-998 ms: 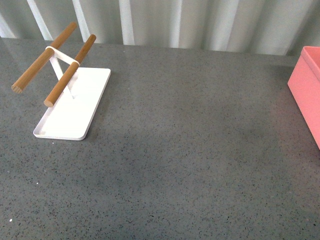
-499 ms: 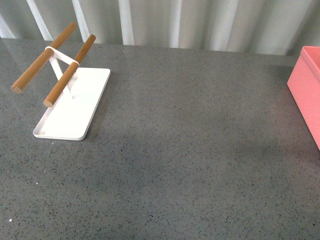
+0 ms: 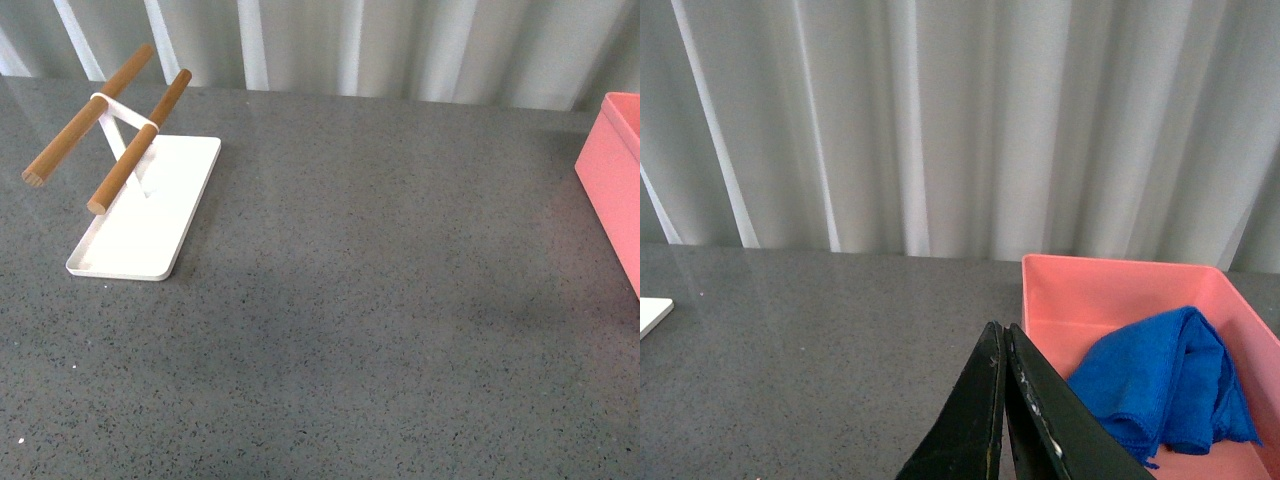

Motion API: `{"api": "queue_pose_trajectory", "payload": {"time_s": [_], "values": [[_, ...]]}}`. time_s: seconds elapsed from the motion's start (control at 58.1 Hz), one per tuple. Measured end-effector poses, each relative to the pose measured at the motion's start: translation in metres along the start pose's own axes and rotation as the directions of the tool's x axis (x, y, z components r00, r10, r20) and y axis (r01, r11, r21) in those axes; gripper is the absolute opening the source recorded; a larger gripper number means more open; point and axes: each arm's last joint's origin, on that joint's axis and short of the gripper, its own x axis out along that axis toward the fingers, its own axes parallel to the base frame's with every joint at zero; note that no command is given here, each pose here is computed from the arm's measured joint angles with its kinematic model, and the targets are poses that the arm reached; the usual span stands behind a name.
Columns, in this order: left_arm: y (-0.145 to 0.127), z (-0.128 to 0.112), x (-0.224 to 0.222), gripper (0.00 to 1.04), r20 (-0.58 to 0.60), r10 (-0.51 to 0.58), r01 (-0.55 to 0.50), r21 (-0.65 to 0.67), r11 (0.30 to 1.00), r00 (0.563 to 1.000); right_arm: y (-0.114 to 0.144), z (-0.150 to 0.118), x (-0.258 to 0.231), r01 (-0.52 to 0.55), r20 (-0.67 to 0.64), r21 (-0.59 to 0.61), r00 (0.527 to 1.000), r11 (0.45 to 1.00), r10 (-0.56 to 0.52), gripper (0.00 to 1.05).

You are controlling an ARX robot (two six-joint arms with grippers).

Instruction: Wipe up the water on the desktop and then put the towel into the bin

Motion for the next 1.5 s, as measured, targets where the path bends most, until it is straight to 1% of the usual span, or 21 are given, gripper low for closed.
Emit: {"api": "queue_pose_trajectory", "payload": {"time_s": [0.585,0.654,0.723,0.964,1.067,1.102,1.17,1.188,1.222,1.239,1.325,1.377,1.463,1.497], "values": [[0.0,0.0,0.0,0.98,0.0,0.0,0.0,0.0,1.0,1.0,0.0,0.0,-0.012,0.002,0.002,0.001,1.0,1.0,-0.002,0.03],[0.0,0.0,0.0,0.98,0.0,0.0,0.0,0.0,1.0,1.0,0.0,-0.005,-0.02,0.002,-0.035,0.001,0.999,1.0,-0.002,0.03],[0.0,0.0,0.0,0.98,0.0,0.0,0.0,0.0,1.0,1.0,0.0,-0.002,-0.023,0.003,0.0,0.001,1.0,1.0,-0.003,0.03],[0.0,0.0,0.0,0.98,0.001,0.0,0.0,0.0,1.0,1.0,0.0,-0.003,-0.023,0.002,-0.004,0.001,1.0,1.0,-0.002,0.04],[0.0,0.0,0.0,0.98,0.001,0.0,0.0,0.0,1.0,1.0,0.0,-0.003,-0.023,0.003,-0.004,0.001,1.0,1.0,-0.003,0.2],[0.0,0.0,0.0,0.98,0.001,0.0,0.0,0.0,1.0,1.0,0.0,-0.003,-0.023,0.003,-0.004,0.001,1.0,1.0,-0.003,0.29],[0.0,0.0,0.0,0.98,0.001,0.0,0.0,0.0,1.0,1.0,0.0,-0.003,-0.023,0.003,-0.004,0.001,1.0,1.0,-0.003,0.43],[0.0,0.0,0.0,0.98,0.001,0.0,0.0,0.0,1.0,1.0,0.0,-0.003,-0.023,0.002,-0.004,0.001,1.0,1.0,-0.002,0.45],[0.0,0.0,0.0,0.98,0.001,0.0,0.0,0.0,1.0,1.0,0.0,-0.003,-0.023,0.002,-0.004,0.001,1.0,1.0,-0.002,0.54],[0.0,0.0,0.0,0.98,0.001,0.0,0.0,0.0,1.0,1.0,0.0,-0.003,-0.023,0.002,-0.004,0.001,1.0,1.0,-0.002,0.55],[0.0,0.0,0.0,0.98,0.001,0.0,0.0,0.0,1.0,1.0,0.0,-0.003,-0.023,0.003,-0.004,0.001,1.0,1.0,-0.003,0.71],[0.0,0.0,0.0,0.98,0.001,0.0,0.0,0.0,1.0,1.0,0.0,-0.003,-0.023,0.002,-0.004,0.001,1.0,1.0,-0.002,0.79],[0.0,0.0,0.0,0.98,0.001,0.0,0.0,0.0,1.0,1.0,0.0,-0.003,-0.023,0.003,-0.004,0.001,1.0,1.0,-0.003,0.94],[0.0,0.0,0.0,0.98,0.001,0.0,0.0,0.0,1.0,1.0,0.0,-0.003,-0.023,0.003,-0.004,0.002,1.0,1.0,-0.003,0.99]]}}
